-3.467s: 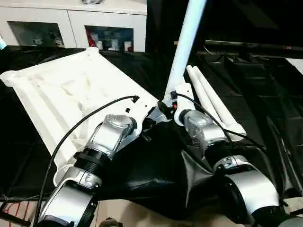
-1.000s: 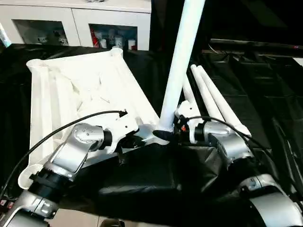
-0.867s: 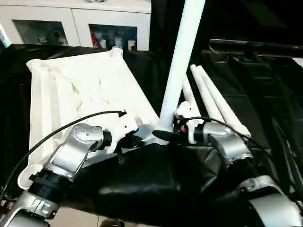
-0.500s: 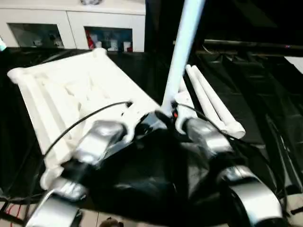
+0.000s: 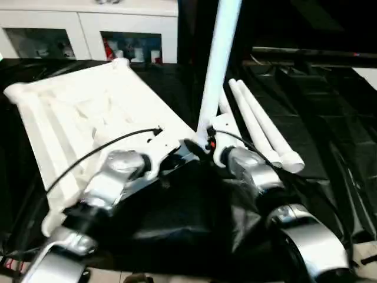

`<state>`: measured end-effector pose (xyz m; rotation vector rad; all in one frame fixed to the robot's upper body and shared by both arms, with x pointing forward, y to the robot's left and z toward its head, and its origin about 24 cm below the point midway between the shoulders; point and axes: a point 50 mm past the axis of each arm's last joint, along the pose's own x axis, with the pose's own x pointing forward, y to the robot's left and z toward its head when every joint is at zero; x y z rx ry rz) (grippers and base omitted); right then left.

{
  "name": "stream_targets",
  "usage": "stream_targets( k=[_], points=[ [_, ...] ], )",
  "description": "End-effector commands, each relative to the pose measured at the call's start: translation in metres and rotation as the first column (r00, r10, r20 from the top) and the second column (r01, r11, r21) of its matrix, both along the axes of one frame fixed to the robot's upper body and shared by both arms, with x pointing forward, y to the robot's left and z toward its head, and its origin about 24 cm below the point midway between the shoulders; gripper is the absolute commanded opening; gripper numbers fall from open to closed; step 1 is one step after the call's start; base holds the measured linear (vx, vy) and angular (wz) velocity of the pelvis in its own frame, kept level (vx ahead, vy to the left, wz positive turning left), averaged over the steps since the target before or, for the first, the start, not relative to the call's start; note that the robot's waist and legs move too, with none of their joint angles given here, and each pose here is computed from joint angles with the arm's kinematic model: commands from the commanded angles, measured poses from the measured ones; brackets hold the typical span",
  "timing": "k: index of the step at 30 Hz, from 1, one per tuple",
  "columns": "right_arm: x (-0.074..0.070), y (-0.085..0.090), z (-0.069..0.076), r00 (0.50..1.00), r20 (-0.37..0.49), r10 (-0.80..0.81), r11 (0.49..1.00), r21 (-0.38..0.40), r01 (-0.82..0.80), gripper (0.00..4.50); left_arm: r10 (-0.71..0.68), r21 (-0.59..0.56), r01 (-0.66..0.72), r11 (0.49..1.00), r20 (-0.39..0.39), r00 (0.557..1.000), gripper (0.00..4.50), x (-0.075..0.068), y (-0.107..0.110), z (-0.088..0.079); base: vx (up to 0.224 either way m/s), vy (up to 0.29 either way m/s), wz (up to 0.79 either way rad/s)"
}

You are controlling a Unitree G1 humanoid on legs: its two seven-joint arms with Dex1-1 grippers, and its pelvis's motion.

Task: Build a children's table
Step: Rotate leg to tighten

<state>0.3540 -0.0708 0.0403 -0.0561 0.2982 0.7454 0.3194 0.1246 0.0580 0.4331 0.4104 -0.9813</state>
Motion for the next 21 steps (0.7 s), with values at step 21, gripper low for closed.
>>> stream_targets(
  k=[21],
  points=[
    [-0.046,-0.055,0.013,0.861,-0.036,0.507,0.860,-0.055,-0.508,3.83,-0.362,0.016,0.367,0.930,-0.137,0.922,0.00,-0.043,0.024,-0.006,0.000,0.000,0.00]
  ],
)
